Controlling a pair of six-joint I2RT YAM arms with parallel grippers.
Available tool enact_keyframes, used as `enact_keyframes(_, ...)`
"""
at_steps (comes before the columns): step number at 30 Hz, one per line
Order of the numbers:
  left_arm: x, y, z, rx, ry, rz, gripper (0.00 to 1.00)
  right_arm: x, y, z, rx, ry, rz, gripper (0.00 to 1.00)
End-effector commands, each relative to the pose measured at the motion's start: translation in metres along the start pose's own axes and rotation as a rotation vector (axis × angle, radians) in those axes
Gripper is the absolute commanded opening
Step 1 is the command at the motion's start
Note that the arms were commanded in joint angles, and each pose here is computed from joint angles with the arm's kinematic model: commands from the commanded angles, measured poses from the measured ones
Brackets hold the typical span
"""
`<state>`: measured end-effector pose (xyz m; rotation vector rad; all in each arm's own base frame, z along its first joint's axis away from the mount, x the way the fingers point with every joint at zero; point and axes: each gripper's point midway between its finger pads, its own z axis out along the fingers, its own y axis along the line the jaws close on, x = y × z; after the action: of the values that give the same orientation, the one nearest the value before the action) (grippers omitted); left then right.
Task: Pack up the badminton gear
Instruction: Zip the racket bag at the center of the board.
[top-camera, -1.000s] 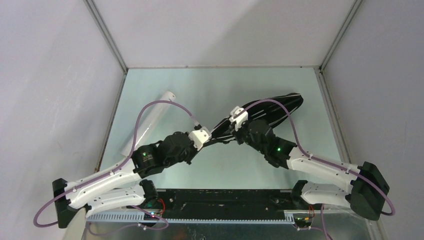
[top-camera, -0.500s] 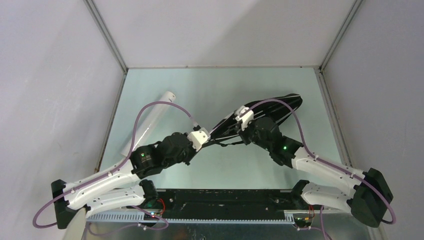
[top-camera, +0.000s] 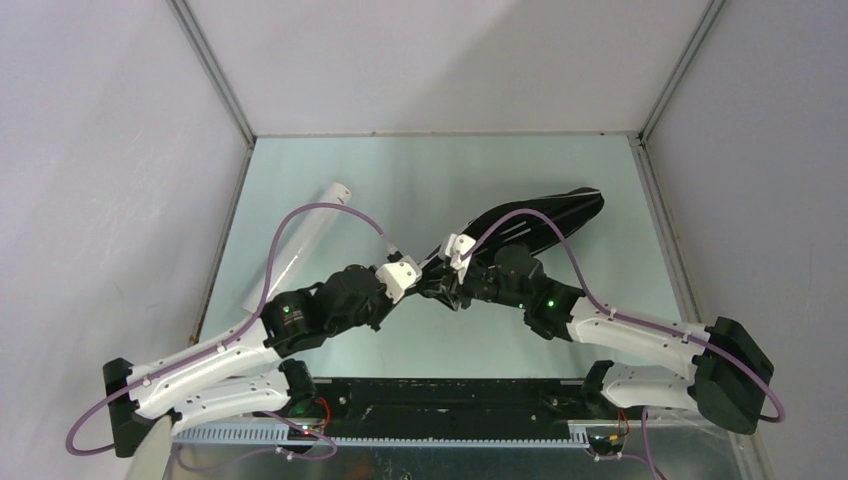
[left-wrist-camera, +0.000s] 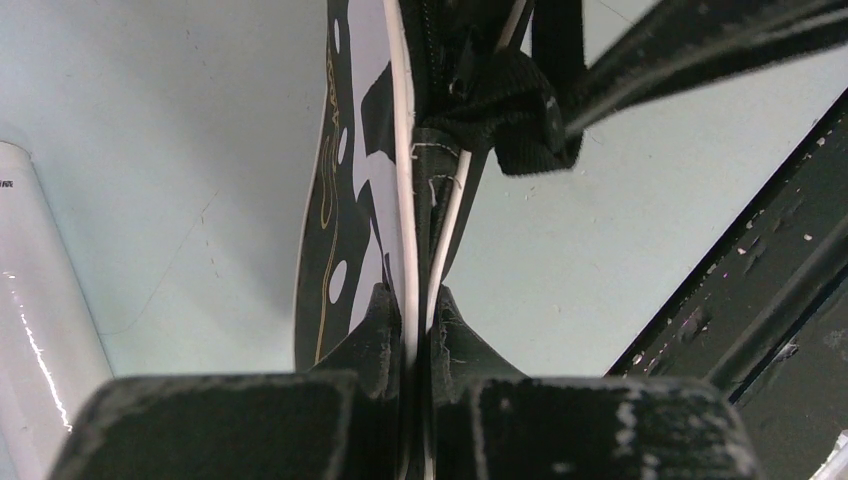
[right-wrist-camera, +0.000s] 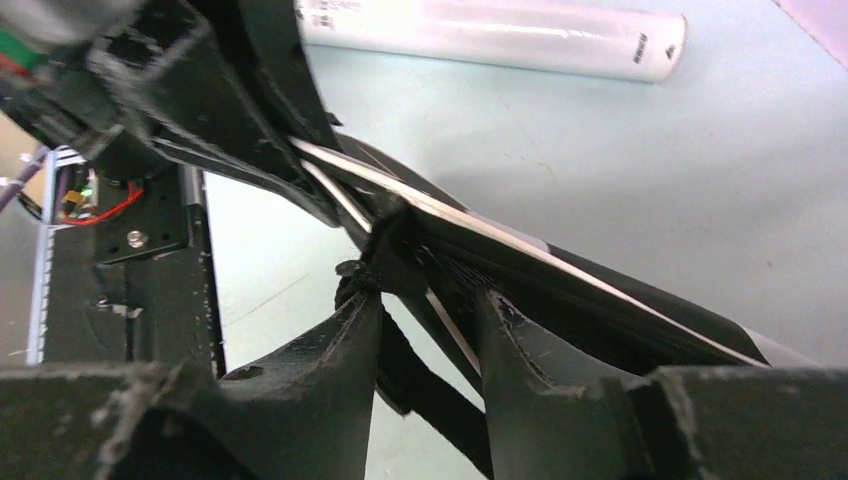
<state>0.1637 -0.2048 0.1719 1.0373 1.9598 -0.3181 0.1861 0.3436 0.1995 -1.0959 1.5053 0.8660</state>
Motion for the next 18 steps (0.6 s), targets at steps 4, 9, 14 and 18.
enact_keyframes(4,-0.01,-0.006,0.0,0.028,-0.029,-0.026,0.0,-0.038,0.021,0.008,-0.074,-0.138,-0.029,0.48)
enact_keyframes(9,-0.011,-0.008,-0.001,0.038,-0.032,-0.028,0.0,-0.042,0.005,0.022,0.047,-0.149,0.002,0.47)
enact_keyframes(14,-0.01,-0.009,-0.001,0.046,-0.029,-0.026,0.0,-0.048,0.003,0.031,0.123,-0.156,-0.004,0.42)
enact_keyframes(18,-0.006,-0.008,0.0,0.04,-0.012,-0.02,0.0,-0.05,-0.009,0.024,0.229,-0.154,0.029,0.18)
